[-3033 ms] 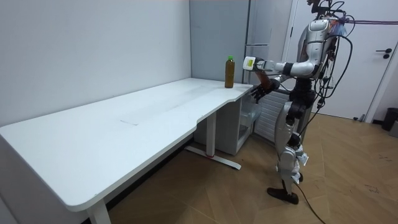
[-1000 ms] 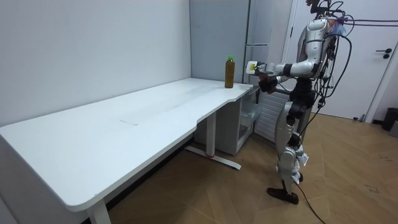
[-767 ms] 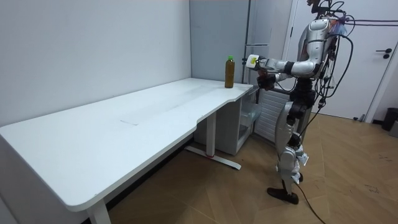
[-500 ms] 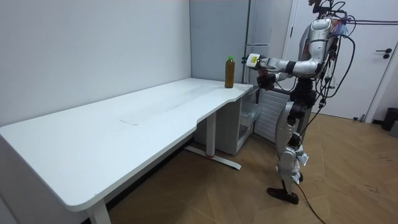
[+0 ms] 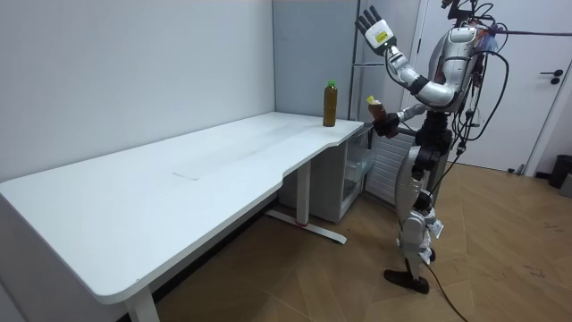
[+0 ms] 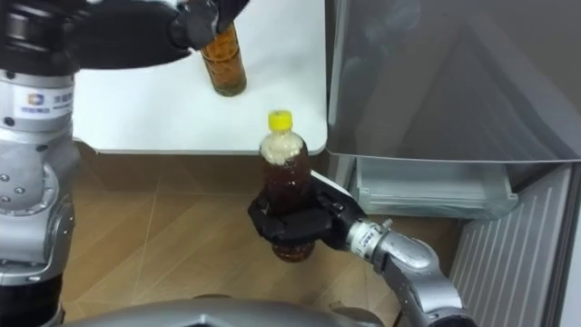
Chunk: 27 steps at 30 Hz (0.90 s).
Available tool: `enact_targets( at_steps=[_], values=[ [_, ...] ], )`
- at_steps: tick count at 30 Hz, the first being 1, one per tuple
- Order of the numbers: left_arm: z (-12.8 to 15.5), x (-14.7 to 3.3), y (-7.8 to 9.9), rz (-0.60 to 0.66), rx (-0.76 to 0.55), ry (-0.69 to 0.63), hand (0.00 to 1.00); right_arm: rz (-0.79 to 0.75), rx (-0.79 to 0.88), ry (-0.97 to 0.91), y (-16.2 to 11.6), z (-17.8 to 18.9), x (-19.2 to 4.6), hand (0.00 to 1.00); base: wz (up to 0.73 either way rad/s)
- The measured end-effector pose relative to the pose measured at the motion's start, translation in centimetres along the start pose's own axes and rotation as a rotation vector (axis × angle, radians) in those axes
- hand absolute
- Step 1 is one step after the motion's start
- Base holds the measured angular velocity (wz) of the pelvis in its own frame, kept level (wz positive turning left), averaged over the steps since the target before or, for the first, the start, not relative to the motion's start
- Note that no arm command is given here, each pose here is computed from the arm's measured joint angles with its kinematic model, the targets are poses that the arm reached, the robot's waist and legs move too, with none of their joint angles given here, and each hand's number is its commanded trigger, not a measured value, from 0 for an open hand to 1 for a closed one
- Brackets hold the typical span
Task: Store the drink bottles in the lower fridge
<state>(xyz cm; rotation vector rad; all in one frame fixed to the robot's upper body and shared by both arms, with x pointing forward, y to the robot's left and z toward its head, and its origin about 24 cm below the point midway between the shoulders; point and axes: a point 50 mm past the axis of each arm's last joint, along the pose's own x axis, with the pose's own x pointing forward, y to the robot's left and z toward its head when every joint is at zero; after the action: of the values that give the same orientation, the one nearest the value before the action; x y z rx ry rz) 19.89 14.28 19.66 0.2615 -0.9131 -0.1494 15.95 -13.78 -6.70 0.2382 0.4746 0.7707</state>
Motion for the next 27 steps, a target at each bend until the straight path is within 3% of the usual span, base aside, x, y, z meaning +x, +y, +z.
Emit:
enact_targets(
  at_steps=[5,16,23,27],
  values=[
    [0.1,0.0,0.4,0.051,0.018,-0.012,0.00,-0.019,0.000,0.000,-0.1,0.0,0.0,1.00,0.00],
    [0.6,-0.2,3.7,0.243,0.156,-0.053,0.00,-0.052,0.047,0.018,0.2,-1.2,0.2,1.00,0.04],
    [1.7,-0.8,6.7,0.472,0.319,-0.141,0.00,-0.127,0.075,0.065,-0.2,-2.5,-0.9,1.00,0.01],
    [0.7,-1.8,8.8,0.609,0.389,-0.101,0.00,-0.177,0.096,0.094,-0.5,-3.3,-1.8,1.00,-0.01]
  ],
)
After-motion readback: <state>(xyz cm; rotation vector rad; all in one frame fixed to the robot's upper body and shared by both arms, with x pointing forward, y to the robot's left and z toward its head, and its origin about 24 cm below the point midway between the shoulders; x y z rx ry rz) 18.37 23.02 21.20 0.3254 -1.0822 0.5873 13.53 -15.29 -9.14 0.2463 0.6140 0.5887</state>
